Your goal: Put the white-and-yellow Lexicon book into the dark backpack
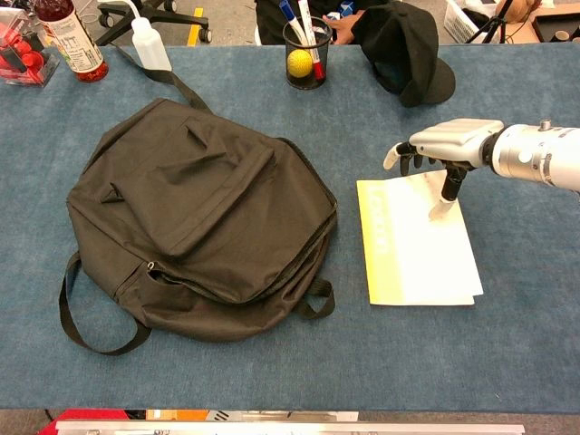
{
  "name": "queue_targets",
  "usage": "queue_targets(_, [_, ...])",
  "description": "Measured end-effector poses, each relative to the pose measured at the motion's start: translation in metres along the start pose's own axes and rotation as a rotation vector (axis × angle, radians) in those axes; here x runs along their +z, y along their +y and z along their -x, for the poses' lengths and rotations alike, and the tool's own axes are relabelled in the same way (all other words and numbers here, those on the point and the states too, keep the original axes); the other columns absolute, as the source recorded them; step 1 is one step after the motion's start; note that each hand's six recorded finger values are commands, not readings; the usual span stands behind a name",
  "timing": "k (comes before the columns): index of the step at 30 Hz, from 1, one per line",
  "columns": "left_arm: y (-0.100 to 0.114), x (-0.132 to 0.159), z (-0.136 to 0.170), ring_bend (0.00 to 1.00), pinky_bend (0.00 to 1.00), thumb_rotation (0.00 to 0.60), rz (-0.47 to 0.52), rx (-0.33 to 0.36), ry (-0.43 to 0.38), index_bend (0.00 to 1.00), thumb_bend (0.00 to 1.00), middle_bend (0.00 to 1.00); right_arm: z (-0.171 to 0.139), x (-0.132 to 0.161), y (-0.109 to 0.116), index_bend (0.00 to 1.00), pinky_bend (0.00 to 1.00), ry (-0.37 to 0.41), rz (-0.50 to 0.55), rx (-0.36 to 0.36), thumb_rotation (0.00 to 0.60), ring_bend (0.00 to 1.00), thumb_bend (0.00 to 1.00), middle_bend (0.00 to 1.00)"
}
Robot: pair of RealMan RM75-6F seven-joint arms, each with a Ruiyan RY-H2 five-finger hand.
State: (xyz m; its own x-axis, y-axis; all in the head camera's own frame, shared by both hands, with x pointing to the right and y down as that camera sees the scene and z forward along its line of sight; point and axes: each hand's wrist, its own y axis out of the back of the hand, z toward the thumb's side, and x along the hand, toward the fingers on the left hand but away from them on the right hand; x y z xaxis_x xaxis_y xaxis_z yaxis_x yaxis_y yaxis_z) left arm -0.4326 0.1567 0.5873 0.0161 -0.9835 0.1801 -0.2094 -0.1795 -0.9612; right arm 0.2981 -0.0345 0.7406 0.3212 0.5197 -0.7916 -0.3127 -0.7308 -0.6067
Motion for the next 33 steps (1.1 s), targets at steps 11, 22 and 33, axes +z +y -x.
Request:
queue_targets(11, [0.002, 0.001, 0.002, 0.30, 0.26, 0.600, 0.002, 0.007, -0.010, 0.32, 0.27, 0.30, -0.031, 0.021, 0.009, 0.20, 0.25, 0.103, -0.066, -0.118, 0.600, 0.23, 0.01, 0.31])
queue_targets(22, [0.007, -0.002, 0.009, 0.30, 0.26, 0.600, 0.009, 0.020, 0.008, 0.32, 0.27, 0.30, -0.066, 0.082, -0.037, 0.20, 0.25, 0.359, -0.214, -0.025, 0.600, 0.23, 0.00, 0.35])
queue_targets(33, [0.008, -0.005, 0.013, 0.30, 0.26, 0.600, 0.010, 0.021, 0.017, 0.32, 0.27, 0.30, -0.077, 0.112, -0.072, 0.20, 0.25, 0.480, -0.294, 0.033, 0.600, 0.23, 0.00, 0.35])
